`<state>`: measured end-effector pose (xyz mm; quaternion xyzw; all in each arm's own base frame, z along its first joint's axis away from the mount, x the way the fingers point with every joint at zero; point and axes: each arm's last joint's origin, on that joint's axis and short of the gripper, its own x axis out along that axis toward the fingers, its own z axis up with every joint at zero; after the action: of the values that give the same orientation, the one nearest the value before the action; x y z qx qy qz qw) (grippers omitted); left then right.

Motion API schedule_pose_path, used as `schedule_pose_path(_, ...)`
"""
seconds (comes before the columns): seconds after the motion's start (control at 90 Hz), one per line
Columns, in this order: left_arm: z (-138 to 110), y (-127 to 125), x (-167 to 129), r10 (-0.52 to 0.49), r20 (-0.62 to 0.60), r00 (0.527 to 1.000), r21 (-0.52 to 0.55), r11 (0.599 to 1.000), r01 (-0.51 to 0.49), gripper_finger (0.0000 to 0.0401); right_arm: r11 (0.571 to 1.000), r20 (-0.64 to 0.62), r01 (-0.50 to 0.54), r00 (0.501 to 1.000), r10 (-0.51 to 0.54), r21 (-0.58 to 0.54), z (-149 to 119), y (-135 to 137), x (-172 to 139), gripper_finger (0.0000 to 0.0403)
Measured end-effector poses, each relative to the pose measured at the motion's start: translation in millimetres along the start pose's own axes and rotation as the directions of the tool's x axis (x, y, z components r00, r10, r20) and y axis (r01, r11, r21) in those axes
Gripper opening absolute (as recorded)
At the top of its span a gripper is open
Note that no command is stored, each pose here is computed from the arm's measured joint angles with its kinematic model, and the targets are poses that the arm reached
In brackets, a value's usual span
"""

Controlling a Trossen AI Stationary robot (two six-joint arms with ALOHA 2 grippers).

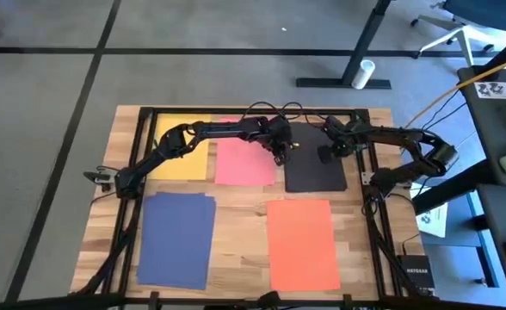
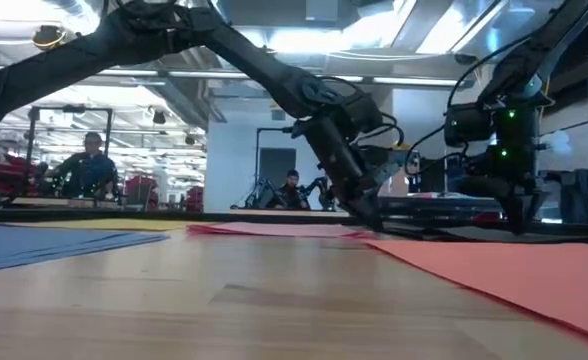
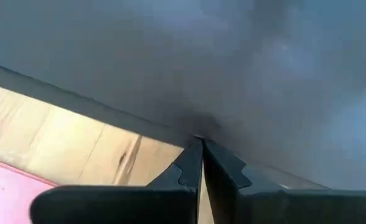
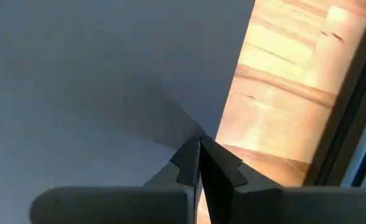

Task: Organize paper
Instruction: Adjust the stacked black papers

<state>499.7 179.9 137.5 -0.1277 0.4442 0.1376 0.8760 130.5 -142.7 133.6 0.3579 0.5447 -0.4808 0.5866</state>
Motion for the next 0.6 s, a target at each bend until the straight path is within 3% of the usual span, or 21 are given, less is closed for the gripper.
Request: schedule_pose_path(0.6, -0.5, 2.0, -0.2, 0.0, -0.006, 1.0, 0.002, 1.0, 0.0, 0.0, 1.0, -0.032, 0.003, 0.999, -0.004, -0.006, -7.5, -4.6, -7.5, 0.0)
